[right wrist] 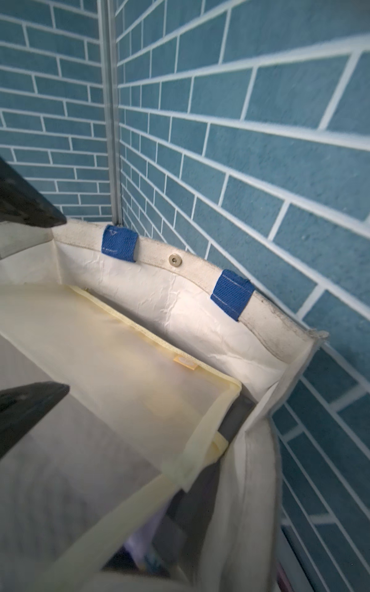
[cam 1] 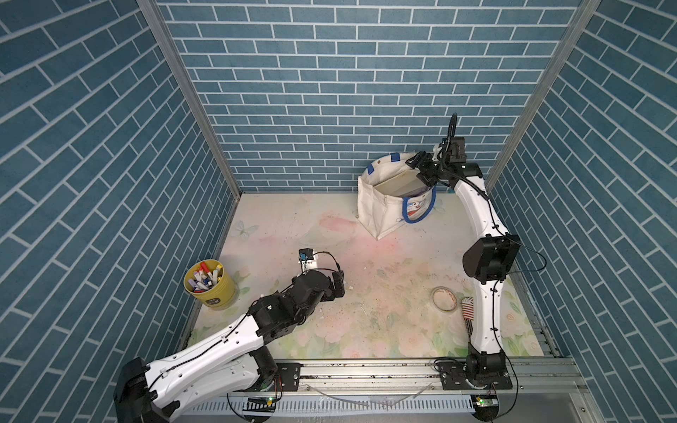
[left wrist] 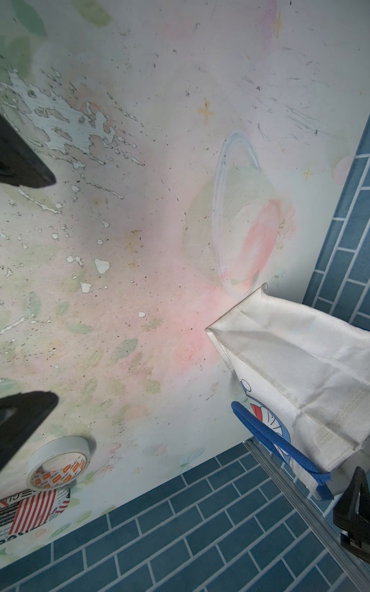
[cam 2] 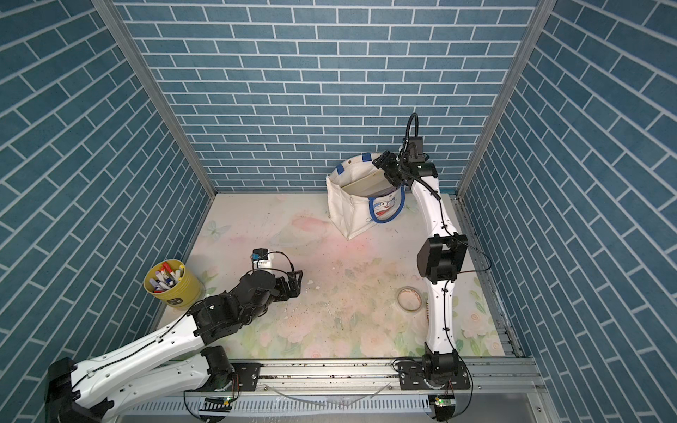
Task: Put the pencil pouch into the canvas bag
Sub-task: Place the pencil pouch in the canvas bag.
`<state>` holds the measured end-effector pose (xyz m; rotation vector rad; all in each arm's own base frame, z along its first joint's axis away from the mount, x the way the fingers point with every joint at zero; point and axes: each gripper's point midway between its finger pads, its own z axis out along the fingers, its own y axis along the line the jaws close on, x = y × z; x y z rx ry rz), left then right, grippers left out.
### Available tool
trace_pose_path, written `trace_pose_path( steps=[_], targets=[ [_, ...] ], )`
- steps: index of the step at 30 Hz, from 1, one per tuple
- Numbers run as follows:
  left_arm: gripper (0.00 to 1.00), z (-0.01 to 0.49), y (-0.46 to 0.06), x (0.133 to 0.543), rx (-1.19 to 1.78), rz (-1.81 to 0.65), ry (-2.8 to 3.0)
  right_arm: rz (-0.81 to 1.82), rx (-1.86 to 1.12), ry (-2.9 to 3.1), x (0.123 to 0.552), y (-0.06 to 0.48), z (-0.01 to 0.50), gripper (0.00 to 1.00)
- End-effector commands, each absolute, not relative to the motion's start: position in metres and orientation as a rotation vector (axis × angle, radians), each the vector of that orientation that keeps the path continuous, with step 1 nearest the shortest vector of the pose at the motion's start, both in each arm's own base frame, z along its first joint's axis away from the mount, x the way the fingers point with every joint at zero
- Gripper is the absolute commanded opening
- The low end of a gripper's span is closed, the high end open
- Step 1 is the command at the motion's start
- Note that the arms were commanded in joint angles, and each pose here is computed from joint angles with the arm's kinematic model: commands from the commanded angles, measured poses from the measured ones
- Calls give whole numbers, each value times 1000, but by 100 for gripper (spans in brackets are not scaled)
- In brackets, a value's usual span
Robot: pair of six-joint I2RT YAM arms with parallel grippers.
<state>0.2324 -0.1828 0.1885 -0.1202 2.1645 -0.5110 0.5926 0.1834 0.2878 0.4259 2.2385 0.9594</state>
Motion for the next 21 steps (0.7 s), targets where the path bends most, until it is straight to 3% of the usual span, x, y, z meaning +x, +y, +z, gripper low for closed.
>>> trace_pose_path(
  steps=[1,6,12,18,21],
  targets=[
    [99,189,-171,233,-130,-452,2167,864,265,2189,558,174,346,99],
    [99,184,-166,232,-96,-387,2206,670,112,2224,506,156,355,99],
    [99,184,-144,229,-78,-253,2232,445,22,2160,405,106,329,99],
    [99,156,-106,229,-230,-170,2280,-76,385,1997,327,-10,240,99],
    [99,150,-84,229,-306,-99,2308,-111,372,1977,316,-23,197,99]
  ],
)
